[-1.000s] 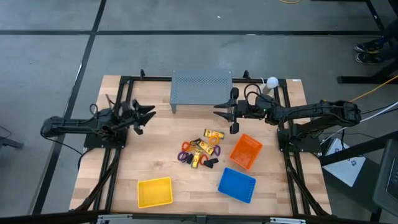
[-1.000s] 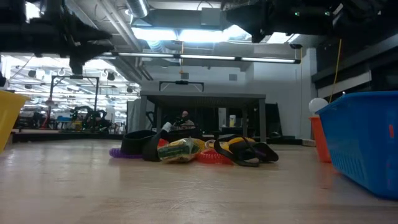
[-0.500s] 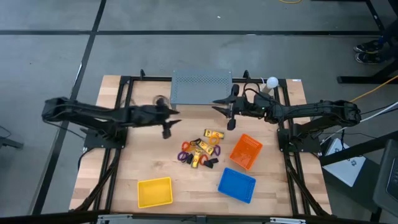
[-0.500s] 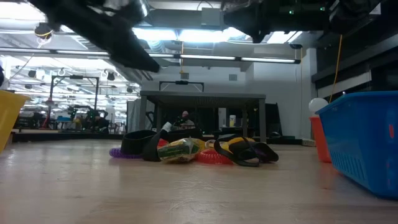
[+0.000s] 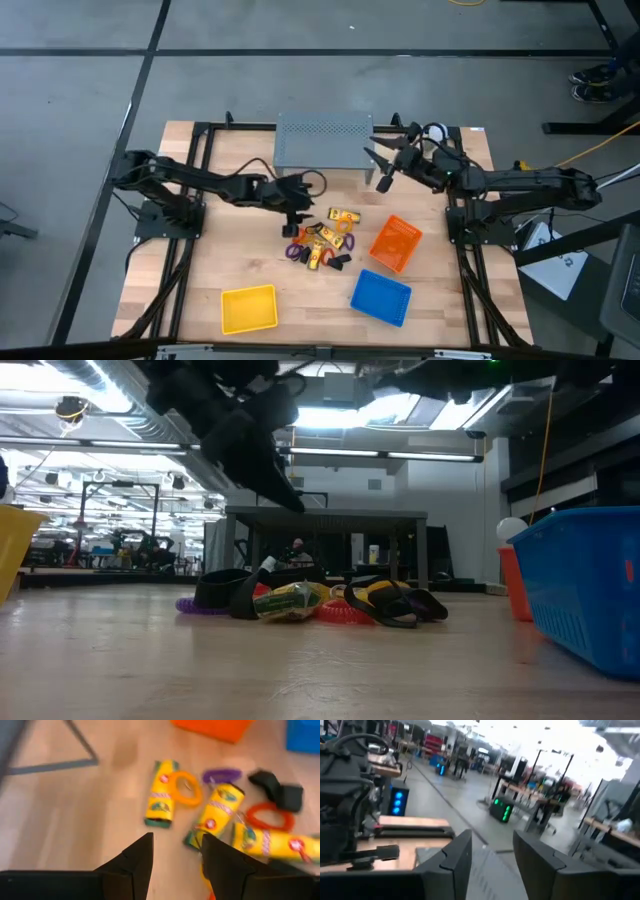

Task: Pick & Place Office Desk Supplies
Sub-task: Put the black rubber band into the yellow basket

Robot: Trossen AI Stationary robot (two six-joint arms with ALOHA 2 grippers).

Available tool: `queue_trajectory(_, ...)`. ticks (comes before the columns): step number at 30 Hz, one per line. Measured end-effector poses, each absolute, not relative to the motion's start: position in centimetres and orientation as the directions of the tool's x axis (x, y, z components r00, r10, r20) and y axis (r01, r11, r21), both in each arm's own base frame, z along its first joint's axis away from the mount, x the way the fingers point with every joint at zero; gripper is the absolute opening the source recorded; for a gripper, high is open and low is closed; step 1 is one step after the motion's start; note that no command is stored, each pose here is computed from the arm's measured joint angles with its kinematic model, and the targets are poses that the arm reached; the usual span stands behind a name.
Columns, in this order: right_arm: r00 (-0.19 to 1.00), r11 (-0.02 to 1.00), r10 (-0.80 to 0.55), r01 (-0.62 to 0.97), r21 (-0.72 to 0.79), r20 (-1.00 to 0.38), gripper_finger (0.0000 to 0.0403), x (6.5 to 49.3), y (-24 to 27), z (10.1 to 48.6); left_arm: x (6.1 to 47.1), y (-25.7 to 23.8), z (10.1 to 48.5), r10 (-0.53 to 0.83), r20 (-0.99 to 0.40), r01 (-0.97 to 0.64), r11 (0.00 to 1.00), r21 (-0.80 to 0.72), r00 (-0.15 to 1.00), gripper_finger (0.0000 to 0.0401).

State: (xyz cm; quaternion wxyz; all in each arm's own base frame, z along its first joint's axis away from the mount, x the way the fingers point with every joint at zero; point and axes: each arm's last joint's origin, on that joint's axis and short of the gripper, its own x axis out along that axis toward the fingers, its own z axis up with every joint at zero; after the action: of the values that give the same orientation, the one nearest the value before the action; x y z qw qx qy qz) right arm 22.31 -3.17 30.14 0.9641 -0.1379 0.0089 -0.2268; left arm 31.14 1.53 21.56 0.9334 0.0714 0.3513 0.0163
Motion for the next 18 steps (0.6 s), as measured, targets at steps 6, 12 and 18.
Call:
queue_trajectory(6,0.904,0.884,-0.425,0.403,-0.237,-0.05,0.0166,22.0,-2.8,29.3,32.5,1.5,19.2,0.082,-0.771,0.097,0.978,0.184,0.632,0.0164)
queue_trajectory(12,0.916,0.896,-0.398,0.375,-0.237,-0.054,0.0164,22.1,-2.4,29.3,33.8,1.6,17.4,0.077,-0.808,0.115,0.978,0.176,0.585,0.0164)
queue_trajectory(18,0.916,0.896,-0.398,0.373,-0.24,-0.061,0.0164,22.1,-2.3,29.2,34.7,1.2,18.6,0.02,-0.778,0.13,0.983,0.13,0.628,0.0164)
